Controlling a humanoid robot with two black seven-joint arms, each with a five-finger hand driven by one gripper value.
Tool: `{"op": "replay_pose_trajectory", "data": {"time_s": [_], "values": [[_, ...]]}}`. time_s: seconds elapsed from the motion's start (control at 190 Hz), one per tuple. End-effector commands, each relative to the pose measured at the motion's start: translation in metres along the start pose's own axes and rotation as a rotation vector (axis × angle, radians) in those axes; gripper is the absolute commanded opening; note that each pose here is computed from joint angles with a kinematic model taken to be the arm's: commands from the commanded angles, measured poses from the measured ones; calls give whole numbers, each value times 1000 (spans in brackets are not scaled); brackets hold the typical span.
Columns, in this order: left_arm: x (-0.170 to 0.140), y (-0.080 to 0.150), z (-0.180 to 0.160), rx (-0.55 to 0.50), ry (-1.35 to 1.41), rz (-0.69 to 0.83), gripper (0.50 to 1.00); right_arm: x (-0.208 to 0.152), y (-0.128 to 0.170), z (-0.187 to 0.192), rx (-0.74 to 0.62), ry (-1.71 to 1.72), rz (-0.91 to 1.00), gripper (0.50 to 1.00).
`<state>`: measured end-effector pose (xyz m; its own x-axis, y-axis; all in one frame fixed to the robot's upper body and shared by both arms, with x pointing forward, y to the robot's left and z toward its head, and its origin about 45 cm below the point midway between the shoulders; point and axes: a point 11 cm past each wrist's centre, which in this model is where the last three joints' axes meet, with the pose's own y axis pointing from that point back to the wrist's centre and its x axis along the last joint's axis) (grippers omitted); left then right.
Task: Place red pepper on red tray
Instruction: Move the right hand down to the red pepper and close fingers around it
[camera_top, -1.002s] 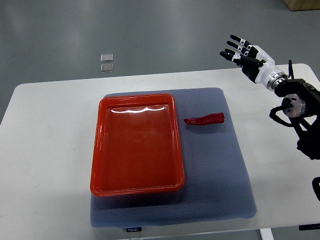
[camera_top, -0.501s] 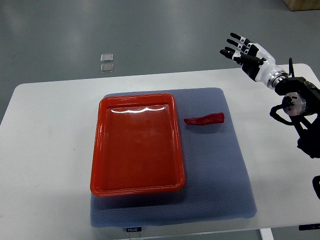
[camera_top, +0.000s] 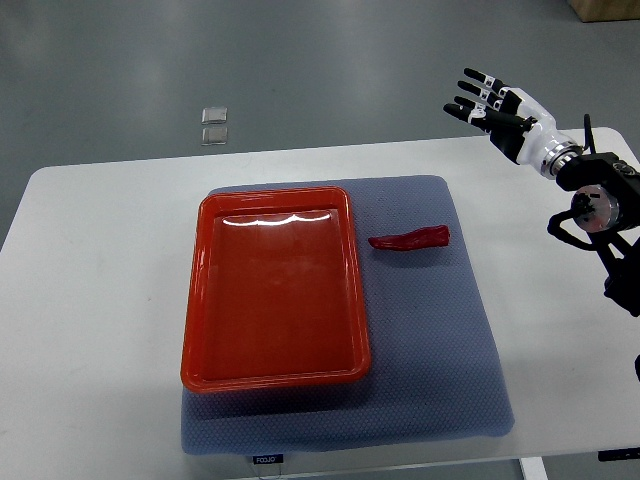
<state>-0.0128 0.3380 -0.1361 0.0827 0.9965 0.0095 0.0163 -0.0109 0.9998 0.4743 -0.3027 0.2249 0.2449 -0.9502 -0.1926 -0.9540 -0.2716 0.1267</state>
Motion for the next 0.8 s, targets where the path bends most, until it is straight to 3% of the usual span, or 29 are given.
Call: {"op": "replay_pose_trajectory", "data": {"time_s": [0.0,0.264,0.511,0.796], "values": [[0,0,0,-1,0,0,1000,-1,0,1,-8,26,-3,926],[0,0,0,-1,0,-1,1000,4,1,-5,-10,73,-7,926],[0,0,0,1,0,0,1000,-15,-3,-16,-50,275,-116,924],[0,0,0,1,0,2,1000,-72,0,-8,-130,748,-388,924]]}}
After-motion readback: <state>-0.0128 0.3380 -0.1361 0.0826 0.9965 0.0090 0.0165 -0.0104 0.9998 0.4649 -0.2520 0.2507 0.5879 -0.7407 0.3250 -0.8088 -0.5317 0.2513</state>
